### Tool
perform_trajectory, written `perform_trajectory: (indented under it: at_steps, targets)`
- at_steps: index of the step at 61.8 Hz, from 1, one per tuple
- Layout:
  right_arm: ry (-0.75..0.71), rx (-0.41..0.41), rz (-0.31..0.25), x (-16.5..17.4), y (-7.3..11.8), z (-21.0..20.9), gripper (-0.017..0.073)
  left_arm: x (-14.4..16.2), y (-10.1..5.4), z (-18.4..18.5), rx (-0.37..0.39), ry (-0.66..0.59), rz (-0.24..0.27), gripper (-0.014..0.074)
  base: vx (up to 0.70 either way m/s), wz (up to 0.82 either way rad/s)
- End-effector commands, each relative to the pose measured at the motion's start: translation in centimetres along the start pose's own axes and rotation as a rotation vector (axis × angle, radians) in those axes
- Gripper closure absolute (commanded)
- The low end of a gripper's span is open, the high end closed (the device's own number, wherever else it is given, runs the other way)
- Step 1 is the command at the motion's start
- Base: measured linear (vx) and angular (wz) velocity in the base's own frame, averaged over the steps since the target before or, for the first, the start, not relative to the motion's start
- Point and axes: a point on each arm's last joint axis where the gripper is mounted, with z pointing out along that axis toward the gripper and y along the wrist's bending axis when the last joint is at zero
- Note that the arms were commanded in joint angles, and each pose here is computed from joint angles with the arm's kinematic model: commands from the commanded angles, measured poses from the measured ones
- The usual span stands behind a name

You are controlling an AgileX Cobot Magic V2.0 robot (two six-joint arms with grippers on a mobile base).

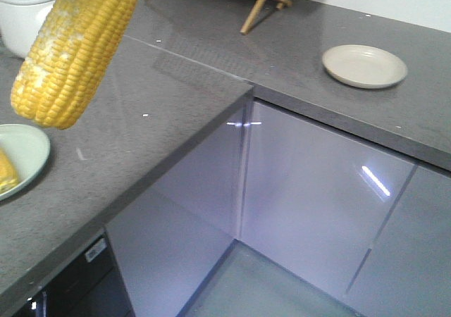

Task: Distribute corn equally
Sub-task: 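Turn the base away from the pot while holding cobs in both grippers, then drive the base toward the counter with the two empty plates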

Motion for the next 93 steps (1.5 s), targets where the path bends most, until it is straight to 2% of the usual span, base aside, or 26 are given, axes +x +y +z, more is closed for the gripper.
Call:
perform_trajectory:
  at_steps: [1, 54, 93]
  targets:
    - [-0.101, 0.017, -0.002, -1.17, -0.10, -0.39, 0.0561, -0.75, -1.28, -1.87, 0.024, -0.084, 0.008, 0.0601, -0.04, -0.41]
    - [-0.101, 0.017, -0.002, -1.17, -0.10, -0.39, 0.0561, -0.75, -1.28, -1.87, 0.024, -0.084, 0.008, 0.0601, -0.05, -0.42]
    - [-0.101, 0.017, -0.002, -1.17, -0.10, -0.39, 0.0561, -0.75, -1.28, -1.87, 0.024, -0.084, 0.008, 0.0601, -0.04, -0.23]
